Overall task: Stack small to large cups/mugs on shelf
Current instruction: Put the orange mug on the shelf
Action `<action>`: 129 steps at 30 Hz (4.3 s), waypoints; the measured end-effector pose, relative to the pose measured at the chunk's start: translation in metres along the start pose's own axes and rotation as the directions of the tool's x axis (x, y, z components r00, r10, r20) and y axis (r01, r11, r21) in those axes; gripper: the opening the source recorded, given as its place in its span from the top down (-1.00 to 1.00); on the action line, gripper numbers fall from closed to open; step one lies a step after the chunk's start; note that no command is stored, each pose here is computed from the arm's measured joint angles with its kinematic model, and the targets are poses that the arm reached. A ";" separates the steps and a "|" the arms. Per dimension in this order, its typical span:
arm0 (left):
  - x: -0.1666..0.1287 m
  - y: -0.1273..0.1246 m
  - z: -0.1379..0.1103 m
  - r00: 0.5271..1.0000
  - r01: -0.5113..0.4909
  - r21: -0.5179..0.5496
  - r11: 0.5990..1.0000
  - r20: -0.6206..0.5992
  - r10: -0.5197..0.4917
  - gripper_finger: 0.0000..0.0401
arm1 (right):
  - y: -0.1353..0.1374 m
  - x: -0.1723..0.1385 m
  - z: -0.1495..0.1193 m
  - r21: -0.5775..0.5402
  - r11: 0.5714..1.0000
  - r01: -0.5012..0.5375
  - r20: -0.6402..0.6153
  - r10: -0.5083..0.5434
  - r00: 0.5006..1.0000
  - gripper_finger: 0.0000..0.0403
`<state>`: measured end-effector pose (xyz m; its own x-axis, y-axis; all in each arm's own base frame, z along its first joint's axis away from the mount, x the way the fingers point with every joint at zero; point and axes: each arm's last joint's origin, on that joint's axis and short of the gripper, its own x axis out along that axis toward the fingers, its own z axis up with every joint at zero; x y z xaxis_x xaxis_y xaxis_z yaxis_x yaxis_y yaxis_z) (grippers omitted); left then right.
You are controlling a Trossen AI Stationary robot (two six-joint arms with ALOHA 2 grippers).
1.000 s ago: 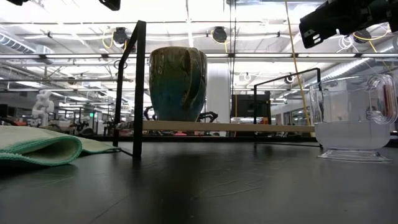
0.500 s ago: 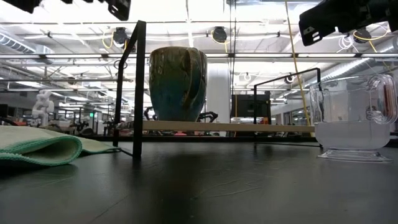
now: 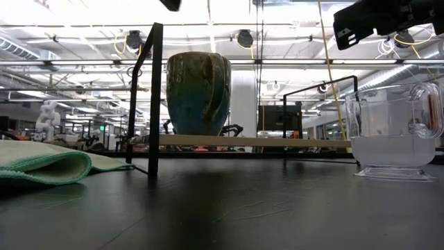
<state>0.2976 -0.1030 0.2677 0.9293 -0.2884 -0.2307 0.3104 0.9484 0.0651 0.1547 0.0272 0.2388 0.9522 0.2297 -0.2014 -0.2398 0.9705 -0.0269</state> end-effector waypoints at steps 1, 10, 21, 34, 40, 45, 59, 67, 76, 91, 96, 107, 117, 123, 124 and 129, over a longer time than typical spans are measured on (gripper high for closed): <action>0.004 0.002 0.003 1.000 0.004 0.003 1.000 0.002 -0.004 1.00 | 0.000 0.000 0.000 -0.002 1.000 0.000 -0.001 0.000 1.000 1.00; 0.029 0.007 0.012 0.989 0.148 0.041 0.988 0.014 -0.148 1.00 | -0.001 0.000 -0.001 -0.012 1.000 0.009 -0.010 -0.009 1.000 1.00; 0.046 0.005 0.014 0.982 0.189 0.021 0.982 -0.012 -0.189 1.00 | -0.002 0.000 -0.002 -0.010 1.000 0.012 -0.024 -0.012 1.000 1.00; 0.046 0.005 0.014 0.982 0.189 0.025 0.982 -0.019 -0.189 1.00 | -0.002 0.000 -0.003 0.002 1.000 0.011 -0.031 -0.011 0.999 1.00; 0.046 0.004 0.014 0.982 0.190 0.050 0.981 -0.017 -0.189 0.99 | -0.002 0.000 -0.003 0.001 1.000 0.011 -0.031 -0.011 0.999 1.00; 0.042 -0.001 0.019 0.979 0.201 0.098 0.975 -0.002 -0.202 0.99 | -0.002 0.000 -0.003 0.002 1.000 0.011 -0.033 -0.011 0.999 1.00; 0.059 -0.012 0.006 0.955 0.294 0.052 0.954 0.015 -0.295 1.00 | -0.002 0.000 -0.003 -0.016 1.000 0.011 -0.027 -0.011 1.000 1.00; 0.079 -0.008 -0.006 0.932 0.346 -0.010 0.938 0.115 -0.343 1.00 | -0.002 0.000 0.001 -0.020 1.000 0.013 0.014 -0.013 1.000 1.00; 0.075 -0.003 -0.003 0.930 0.355 -0.008 0.935 0.106 -0.352 1.00 | -0.002 0.000 0.001 0.004 1.000 0.013 0.015 -0.013 1.000 1.00; -0.021 -0.016 0.006 0.992 -0.051 0.090 0.995 0.121 0.040 1.00 | 0.000 -0.001 0.002 -0.023 1.000 0.002 0.023 -0.001 1.000 1.00; -0.057 -0.013 -0.012 0.972 -0.106 0.046 0.993 0.216 0.093 1.00 | 0.000 -0.001 0.003 -0.028 1.000 0.002 0.027 -0.001 1.000 1.00; -0.093 -0.006 -0.061 0.968 -0.100 0.021 0.995 0.232 0.093 1.00 | 0.000 -0.001 0.002 -0.028 1.000 -0.003 0.025 0.003 1.000 1.00; -0.113 -0.005 -0.086 0.965 -0.141 0.004 0.990 0.224 0.137 1.00 | 0.000 -0.001 0.001 -0.049 0.999 -0.006 0.012 0.007 1.000 1.00; -0.120 -0.004 -0.090 0.958 -0.167 -0.012 0.986 0.236 0.165 1.00 | 0.000 -0.001 0.001 -0.054 0.999 -0.007 0.011 0.007 1.000 1.00; -0.120 -0.004 -0.090 0.958 -0.166 -0.012 0.986 0.237 0.164 1.00 | 0.000 -0.001 0.001 -0.058 0.998 -0.007 0.011 0.007 1.000 1.00; -0.120 -0.004 -0.091 0.958 -0.167 -0.010 0.986 0.236 0.164 1.00 | 0.000 -0.001 0.001 -0.075 0.997 -0.007 0.011 0.007 1.000 1.00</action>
<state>0.1667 -0.0597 0.2073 0.9883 -0.1516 0.0184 0.1492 0.9844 0.0927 0.1543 0.0273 0.2400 0.9524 0.2377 -0.1909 -0.2595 0.9607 -0.0985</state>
